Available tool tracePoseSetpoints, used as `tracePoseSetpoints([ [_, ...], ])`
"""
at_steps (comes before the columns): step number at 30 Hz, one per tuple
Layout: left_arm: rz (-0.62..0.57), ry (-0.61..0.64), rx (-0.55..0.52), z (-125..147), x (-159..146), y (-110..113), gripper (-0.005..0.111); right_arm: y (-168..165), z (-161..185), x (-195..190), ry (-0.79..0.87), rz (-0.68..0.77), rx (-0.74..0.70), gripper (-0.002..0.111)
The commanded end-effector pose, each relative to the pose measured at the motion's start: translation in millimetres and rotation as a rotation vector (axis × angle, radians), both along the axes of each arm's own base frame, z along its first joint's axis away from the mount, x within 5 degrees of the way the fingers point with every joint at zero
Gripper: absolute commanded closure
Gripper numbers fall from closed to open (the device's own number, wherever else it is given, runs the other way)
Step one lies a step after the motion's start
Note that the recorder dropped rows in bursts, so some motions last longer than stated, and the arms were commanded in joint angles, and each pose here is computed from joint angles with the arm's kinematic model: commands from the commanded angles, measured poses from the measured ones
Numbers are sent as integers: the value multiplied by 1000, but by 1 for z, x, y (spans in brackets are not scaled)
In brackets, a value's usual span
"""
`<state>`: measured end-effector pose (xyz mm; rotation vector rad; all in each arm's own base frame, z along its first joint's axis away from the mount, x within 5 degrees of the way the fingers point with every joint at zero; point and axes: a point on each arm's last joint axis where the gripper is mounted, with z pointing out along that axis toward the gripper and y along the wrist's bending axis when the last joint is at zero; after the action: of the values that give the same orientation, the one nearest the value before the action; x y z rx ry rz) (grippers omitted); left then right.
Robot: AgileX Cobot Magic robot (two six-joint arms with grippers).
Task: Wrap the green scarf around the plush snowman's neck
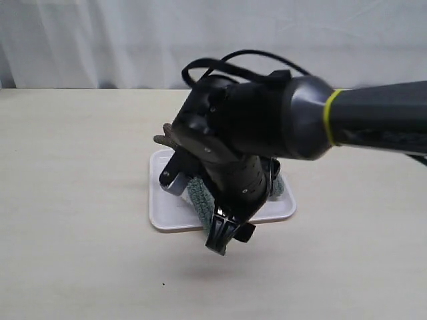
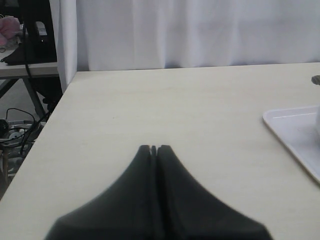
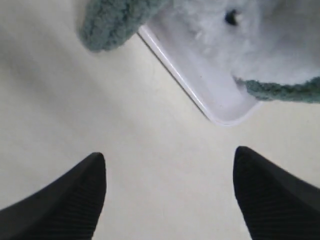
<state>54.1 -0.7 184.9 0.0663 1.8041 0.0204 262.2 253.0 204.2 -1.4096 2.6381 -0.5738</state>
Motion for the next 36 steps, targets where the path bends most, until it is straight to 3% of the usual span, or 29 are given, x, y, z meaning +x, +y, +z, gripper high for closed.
tracePoseSetpoints([
  [1, 2, -14, -2, 0, 0, 0, 107, -7, 46, -9, -83, 7, 126, 41],
  [4, 2, -14, -2, 0, 0, 0, 107, -1, 85, -9, -266, 32, 400, 44],
  [8, 2, -14, -2, 0, 0, 0, 107, 10, 137, -11, -484, 23, 829, 64],
  [10, 2, -14, -2, 0, 0, 0, 107, 14, 155, -13, -553, 65, 977, 76],
  [13, 2, -14, -2, 0, 0, 0, 107, 18, 163, -13, -588, 102, 1049, 95],
  [16, 2, -14, -2, 0, 0, 0, 107, 14, 153, 0, -540, -15, 950, 104],
  [17, 2, -14, -2, 0, 0, 0, 107, 9, 150, 17, -495, -136, 786, 104],
  [19, 2, -14, -2, 0, 0, 0, 107, 7, 156, 37, -449, -233, 575, 104],
  [22, 2, -14, -2, 0, 0, 0, 107, 33, 165, 56, -374, -210, 573, 104],
  [26, 2, -14, -2, 0, 0, 0, 107, 62, 126, 81, -337, -184, 531, 104],
  [30, 2, -14, -2, 0, 0, 0, 107, 70, 87, 95, -331, -182, 428, 104],
  [36, 2, -14, -2, 0, 0, 0, 107, 71, 81, 98, -333, -195, 418, 104],
])
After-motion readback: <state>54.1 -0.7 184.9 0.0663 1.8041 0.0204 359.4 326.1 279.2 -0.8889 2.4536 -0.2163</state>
